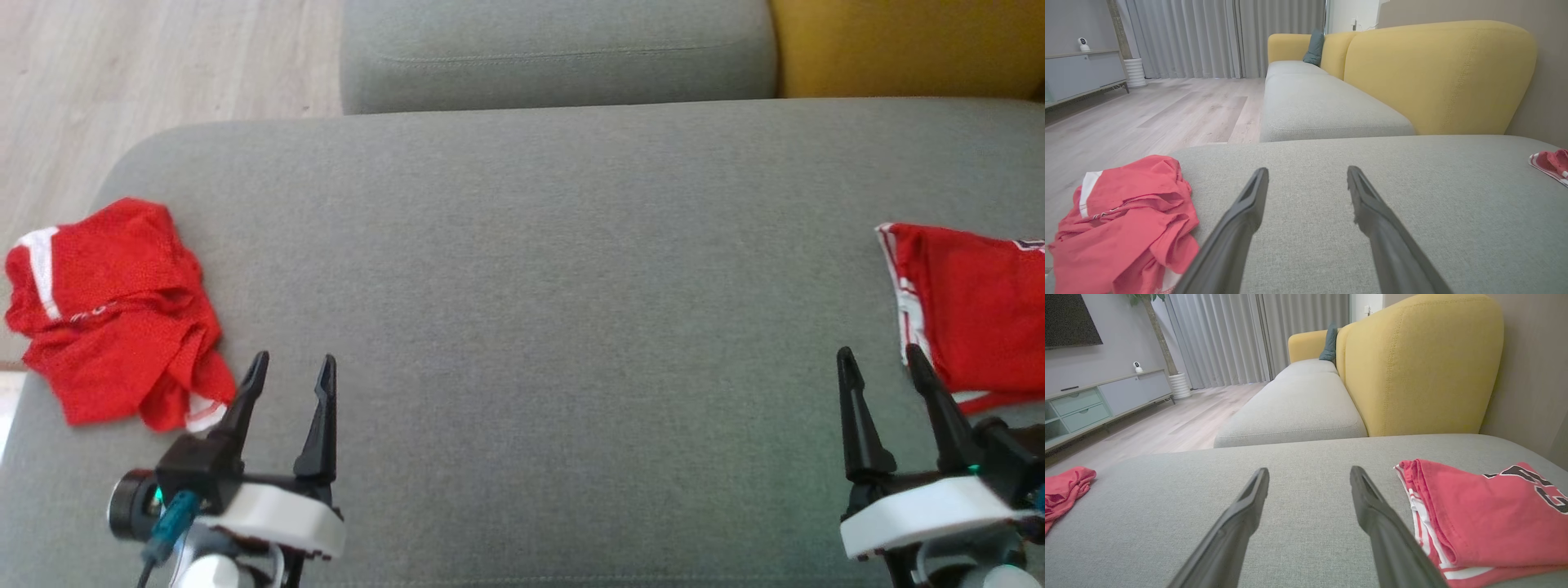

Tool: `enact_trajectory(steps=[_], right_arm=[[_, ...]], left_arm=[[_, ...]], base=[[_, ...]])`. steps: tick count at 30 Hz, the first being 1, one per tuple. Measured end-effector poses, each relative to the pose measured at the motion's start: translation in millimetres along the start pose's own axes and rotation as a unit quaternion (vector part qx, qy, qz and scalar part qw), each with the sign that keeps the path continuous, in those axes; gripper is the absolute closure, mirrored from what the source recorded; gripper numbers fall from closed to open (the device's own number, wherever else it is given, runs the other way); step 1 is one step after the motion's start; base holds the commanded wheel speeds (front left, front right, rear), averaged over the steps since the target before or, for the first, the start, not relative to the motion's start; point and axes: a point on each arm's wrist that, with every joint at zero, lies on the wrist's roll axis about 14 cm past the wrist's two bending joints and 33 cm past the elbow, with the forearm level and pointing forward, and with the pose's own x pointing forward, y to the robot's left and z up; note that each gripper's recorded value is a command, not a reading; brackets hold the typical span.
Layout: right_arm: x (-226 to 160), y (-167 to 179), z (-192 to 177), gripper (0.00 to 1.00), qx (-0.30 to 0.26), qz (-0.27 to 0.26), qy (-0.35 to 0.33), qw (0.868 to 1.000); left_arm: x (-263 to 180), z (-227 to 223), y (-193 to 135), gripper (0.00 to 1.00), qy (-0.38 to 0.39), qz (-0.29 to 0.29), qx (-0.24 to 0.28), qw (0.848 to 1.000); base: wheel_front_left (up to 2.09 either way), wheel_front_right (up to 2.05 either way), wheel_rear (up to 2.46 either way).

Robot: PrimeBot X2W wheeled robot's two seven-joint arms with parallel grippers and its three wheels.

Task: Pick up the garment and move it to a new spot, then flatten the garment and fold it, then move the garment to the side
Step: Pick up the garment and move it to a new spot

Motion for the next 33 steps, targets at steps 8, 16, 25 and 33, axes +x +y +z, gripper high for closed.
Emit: enact_trajectory(steps=[8,16,25,33], right_arm=[[18,29,0,0.00,-0.002,0.049,0.002,0.999],[45,82,-3,0.00,-0.007,0.131,0.014,0.991],[60,136,-5,0.00,-0.011,0.209,0.021,0.978],[65,152,-9,0.00,-0.008,0.231,0.025,0.973]], left_arm=[[-7,14,22,0.00,-0.021,0.043,0.004,0.999],[-23,43,67,0.00,-0.062,0.116,0.014,0.991],[-62,51,108,0.00,-0.067,0.189,0.029,0.979],[-72,50,121,0.00,-0.062,0.211,0.037,0.975]], base=[[0.00,0.00,0.00],[0.00,0.00,0.00],[0.00,0.00,0.00],[0.00,0.00,0.00]])
